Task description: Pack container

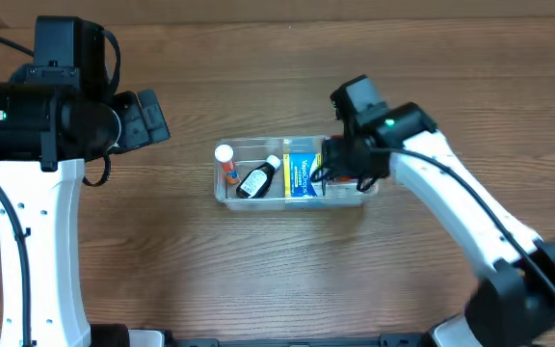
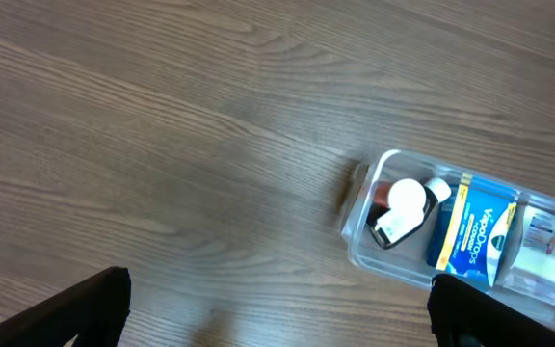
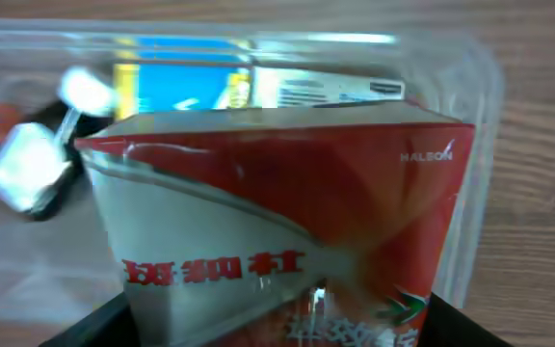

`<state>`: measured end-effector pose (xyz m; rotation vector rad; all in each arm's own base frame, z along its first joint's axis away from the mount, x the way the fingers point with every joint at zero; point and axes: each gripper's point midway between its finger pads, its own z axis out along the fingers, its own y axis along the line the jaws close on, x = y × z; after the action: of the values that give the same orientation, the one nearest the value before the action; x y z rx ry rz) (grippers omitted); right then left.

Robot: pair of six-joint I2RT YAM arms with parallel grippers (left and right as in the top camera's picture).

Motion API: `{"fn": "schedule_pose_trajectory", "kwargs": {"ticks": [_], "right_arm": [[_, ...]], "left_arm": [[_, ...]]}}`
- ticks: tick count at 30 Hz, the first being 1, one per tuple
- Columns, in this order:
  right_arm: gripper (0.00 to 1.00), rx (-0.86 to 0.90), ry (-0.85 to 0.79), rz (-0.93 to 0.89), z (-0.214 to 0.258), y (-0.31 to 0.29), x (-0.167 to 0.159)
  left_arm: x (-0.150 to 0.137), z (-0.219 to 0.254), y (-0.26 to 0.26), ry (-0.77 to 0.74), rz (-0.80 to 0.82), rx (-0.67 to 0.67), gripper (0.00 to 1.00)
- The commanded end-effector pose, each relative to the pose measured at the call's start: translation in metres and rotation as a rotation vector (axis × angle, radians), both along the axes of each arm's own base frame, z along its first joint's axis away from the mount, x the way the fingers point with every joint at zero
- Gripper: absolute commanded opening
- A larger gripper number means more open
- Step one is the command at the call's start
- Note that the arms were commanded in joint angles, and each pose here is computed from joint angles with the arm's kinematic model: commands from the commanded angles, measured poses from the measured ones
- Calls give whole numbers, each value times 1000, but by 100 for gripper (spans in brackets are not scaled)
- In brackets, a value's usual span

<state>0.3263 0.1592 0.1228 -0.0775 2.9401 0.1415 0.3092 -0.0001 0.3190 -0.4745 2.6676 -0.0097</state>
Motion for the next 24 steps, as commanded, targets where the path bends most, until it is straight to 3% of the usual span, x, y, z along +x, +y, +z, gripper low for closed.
{"fn": "schedule_pose_trajectory", "kwargs": {"ticks": [1, 4, 5, 6, 9, 11, 15, 16, 17, 22, 24], "right_arm": [[69, -58, 27, -37, -21, -10, 8], [71, -72, 55, -37, -32, -10, 8], [77, -71, 53, -37, -32, -10, 8], [90, -70, 50, -36, -32, -10, 9], [100, -56, -5, -3, -13, -7, 16], [100, -50, -157, -23, 35, -11, 32], [100, 30, -392, -1, 106, -26, 56], [100, 48, -411, 3, 111, -31, 60], [100, 36, -427, -22, 113, -40, 65], [100, 0, -342, -24, 111, -62, 39], [100, 28, -391, -58, 133, -66, 27]], "left_arm": [[1, -2, 1, 10, -17, 9, 100], [1, -2, 1, 10, -18, 9, 100], [1, -2, 1, 10, -18, 9, 100], [1, -2, 1, 10, -18, 9, 100], [1, -2, 1, 10, -18, 9, 100], [2, -2, 1, 10, -54, 25, 93], [16, -5, 0, -10, -71, 31, 91], [22, -12, -1, 9, -71, 31, 92], [27, -19, 0, 34, -70, 32, 100], [28, -57, -4, 204, -89, 17, 100], [24, -49, -7, 180, -104, 10, 100]]}}
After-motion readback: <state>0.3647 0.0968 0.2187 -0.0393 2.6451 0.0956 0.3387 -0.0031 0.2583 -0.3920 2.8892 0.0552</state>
